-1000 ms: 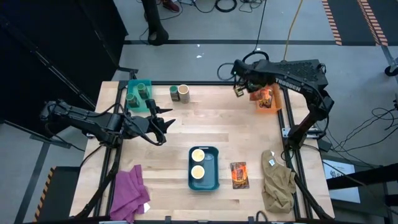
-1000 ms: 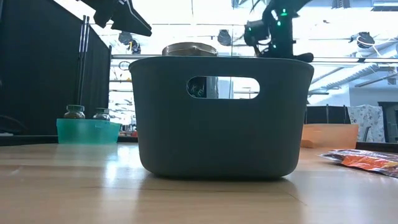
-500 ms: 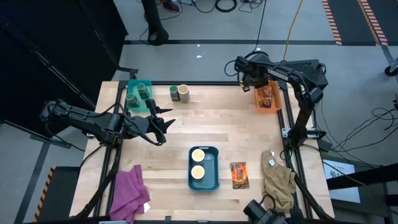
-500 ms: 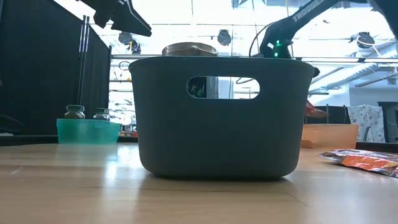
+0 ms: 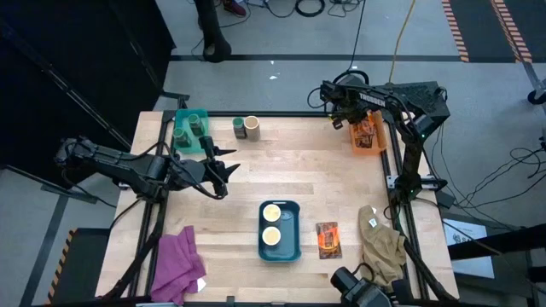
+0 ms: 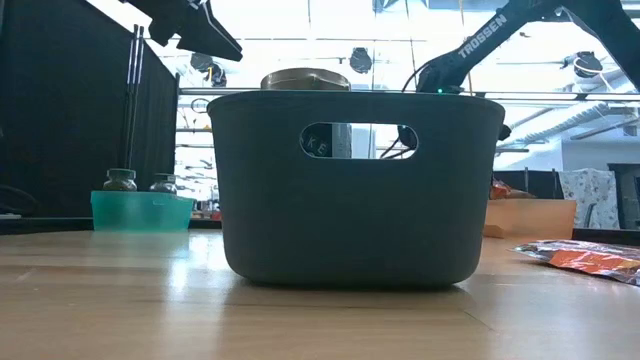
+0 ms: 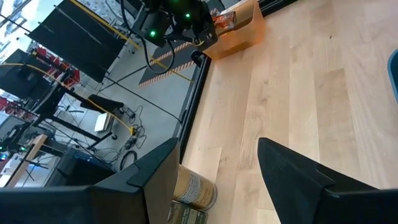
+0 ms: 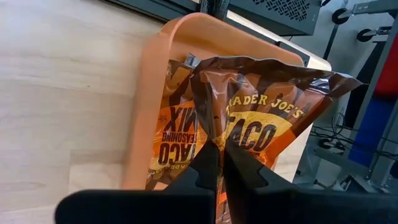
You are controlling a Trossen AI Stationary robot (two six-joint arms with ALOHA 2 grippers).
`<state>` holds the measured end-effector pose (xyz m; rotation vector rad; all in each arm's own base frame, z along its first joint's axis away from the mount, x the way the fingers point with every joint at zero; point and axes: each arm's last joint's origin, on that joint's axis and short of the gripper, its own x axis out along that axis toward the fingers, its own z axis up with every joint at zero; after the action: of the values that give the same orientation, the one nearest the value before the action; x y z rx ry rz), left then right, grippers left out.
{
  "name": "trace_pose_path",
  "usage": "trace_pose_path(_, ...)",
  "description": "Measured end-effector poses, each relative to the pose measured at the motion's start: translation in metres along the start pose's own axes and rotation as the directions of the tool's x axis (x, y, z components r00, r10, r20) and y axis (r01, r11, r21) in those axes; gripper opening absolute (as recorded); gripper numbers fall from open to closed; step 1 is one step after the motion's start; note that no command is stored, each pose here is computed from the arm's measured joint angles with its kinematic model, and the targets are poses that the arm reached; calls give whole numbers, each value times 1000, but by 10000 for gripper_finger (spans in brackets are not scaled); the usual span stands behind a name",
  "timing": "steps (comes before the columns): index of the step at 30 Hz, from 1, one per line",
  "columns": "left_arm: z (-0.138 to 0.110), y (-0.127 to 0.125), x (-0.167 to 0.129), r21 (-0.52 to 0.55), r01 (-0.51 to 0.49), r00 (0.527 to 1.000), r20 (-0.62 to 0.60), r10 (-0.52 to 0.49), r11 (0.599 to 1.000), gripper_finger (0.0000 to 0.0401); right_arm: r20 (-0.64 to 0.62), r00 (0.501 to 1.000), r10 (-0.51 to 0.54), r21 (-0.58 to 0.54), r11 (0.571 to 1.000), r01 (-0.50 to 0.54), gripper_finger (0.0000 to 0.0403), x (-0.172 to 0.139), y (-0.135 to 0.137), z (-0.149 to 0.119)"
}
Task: Sort spices by type
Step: Put the orange seasoning bag into the orange bin, then put the green seasoning bottle into the light blue bin
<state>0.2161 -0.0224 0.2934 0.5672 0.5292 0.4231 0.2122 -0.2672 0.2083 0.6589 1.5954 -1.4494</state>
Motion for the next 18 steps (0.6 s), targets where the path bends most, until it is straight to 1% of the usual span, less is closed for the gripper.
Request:
trace_pose_path(8, -2, -1, 0, -9, 5, 1000, -15, -5, 1000, 223, 1, 1000, 1, -26, 1000, -1, 24, 1, 1, 0)
trace_pose_path(18, -2, -1, 0, -12, 6, 1000, -16, -6, 1000, 223, 5, 1000, 3, -21, 1000, -3, 68, 1, 1, 1)
